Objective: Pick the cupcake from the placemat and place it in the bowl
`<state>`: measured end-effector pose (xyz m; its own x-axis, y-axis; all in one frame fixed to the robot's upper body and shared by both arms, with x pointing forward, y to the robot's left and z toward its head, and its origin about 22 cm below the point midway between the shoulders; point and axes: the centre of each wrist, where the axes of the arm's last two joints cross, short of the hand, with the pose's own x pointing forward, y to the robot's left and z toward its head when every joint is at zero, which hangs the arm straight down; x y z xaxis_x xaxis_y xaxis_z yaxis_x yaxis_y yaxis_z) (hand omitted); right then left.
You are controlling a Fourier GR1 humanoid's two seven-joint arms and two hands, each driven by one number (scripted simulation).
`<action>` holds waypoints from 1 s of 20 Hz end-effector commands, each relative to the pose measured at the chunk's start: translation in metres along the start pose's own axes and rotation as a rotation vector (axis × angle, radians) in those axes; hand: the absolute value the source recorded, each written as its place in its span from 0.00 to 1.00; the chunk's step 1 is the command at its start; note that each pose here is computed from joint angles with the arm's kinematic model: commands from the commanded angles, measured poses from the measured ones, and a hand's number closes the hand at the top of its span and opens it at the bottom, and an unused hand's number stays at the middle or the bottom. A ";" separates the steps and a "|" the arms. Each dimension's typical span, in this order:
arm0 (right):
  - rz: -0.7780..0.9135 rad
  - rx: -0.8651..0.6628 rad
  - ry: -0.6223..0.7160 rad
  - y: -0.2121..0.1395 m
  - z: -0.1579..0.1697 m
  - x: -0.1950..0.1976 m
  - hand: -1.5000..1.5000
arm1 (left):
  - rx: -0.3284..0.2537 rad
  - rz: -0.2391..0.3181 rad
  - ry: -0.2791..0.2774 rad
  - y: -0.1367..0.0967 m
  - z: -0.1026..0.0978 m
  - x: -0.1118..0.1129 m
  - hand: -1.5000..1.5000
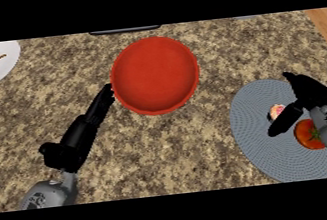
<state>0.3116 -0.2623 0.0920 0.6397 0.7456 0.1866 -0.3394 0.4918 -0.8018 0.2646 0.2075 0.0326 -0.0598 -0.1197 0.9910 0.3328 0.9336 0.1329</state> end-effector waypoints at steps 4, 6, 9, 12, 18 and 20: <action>0.003 -0.021 0.147 0.011 -0.015 -0.015 0.00 | -0.015 -0.015 -0.004 -0.015 0.001 0.013 0.50; 0.006 -0.004 0.168 0.015 -0.017 -0.009 0.00 | 0.002 0.007 -0.005 -0.025 -0.013 0.012 0.50; -0.001 0.025 0.166 0.022 -0.032 -0.013 0.00 | 0.011 -0.002 -0.007 0.002 -0.009 0.010 0.50; -0.016 0.030 0.179 0.023 -0.042 -0.022 0.00 | 0.001 -0.003 0.010 -0.005 -0.009 -0.001 0.50; -0.016 -0.001 0.139 0.041 -0.047 -0.029 0.00 | -0.005 -0.018 -0.004 -0.010 -0.001 0.004 0.50; -0.046 0.014 0.124 0.031 -0.051 -0.036 0.00 | -0.009 0.006 -0.008 0.007 0.009 -0.005 0.50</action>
<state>0.3085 -0.2866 0.0378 0.7254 0.6720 0.1487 -0.3166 0.5176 -0.7949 0.2643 0.2043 0.0369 -0.0598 -0.1217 0.9908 0.3379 0.9315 0.1348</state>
